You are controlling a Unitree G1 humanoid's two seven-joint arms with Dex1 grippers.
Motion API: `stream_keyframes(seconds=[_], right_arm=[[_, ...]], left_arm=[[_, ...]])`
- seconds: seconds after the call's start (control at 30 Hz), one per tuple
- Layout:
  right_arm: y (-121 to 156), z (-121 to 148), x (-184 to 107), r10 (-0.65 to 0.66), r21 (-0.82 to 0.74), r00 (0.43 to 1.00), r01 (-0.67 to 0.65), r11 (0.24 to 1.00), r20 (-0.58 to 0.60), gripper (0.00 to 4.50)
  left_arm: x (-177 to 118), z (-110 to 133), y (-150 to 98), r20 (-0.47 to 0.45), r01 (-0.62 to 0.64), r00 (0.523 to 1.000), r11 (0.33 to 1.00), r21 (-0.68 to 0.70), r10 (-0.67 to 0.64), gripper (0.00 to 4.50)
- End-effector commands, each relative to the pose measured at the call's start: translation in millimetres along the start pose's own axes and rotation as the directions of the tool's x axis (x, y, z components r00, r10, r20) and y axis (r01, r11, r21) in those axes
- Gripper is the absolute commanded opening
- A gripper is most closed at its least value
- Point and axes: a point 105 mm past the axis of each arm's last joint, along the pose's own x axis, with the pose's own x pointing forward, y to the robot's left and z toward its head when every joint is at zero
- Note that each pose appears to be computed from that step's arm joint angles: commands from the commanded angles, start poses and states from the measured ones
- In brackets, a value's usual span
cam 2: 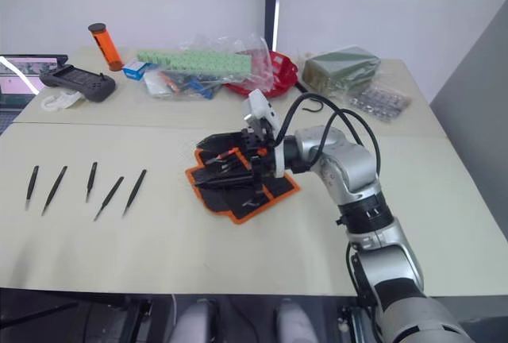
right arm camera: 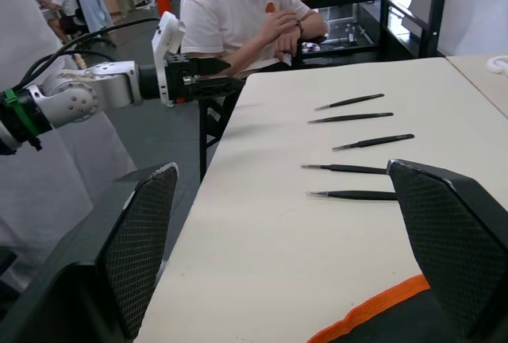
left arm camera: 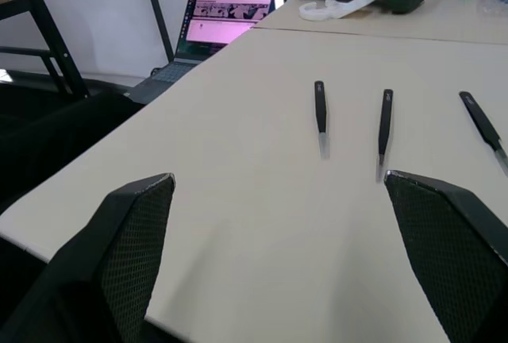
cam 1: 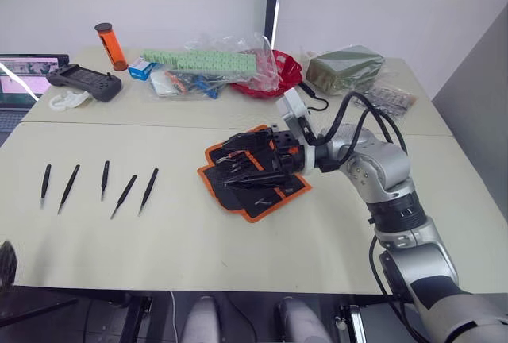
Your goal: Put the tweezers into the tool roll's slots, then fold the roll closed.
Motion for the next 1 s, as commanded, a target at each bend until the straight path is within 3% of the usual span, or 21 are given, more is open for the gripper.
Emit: stream_keyframes(seconds=[0.03, 0.23, 0.53, 0.57, 0.63, 1.0], right_arm=[[7.6, 11.3, -2.5, -0.036, -0.049, 0.999, 0.037, 0.998, 0.019, 4.49], [11.5, 10.3, -6.6, -0.104, -0.049, 0.994, 0.105, 0.993, 0.022, 4.49], [13.9, 5.8, -16.3, -0.199, -0.019, 0.980, 0.199, 0.980, 0.025, 4.49], [14.4, 4.5, -16.2, -0.202, -0.018, 0.979, 0.202, 0.979, 0.020, 4.50], [15.1, 3.2, -15.8, -0.204, -0.017, 0.979, 0.204, 0.979, 0.018, 4.50], [14.4, 2.6, -16.6, -0.216, -0.020, 0.976, 0.216, 0.976, 0.012, 4.50]], left_arm=[[32.7, -7.6, 3.5, -0.078, 0.034, 0.996, 0.999, 0.006, -0.033, 4.50], [84.0, -4.3, -2.0, -0.119, 0.083, 0.990, 0.997, 0.006, -0.081, 4.50], [123.6, -6.5, -17.2, -0.202, 0.139, 0.970, 0.990, -0.017, -0.139, 4.50], [127.2, -6.8, -17.7, -0.207, 0.138, 0.969, 0.990, -0.017, -0.138, 3.92], [133.4, -7.7, -18.4, -0.219, 0.131, 0.966, 0.991, -0.025, -0.133, 3.35], [140.3, -22.7, -25.7, -0.278, 0.140, 0.951, 0.990, -0.013, -0.138, 3.35]])
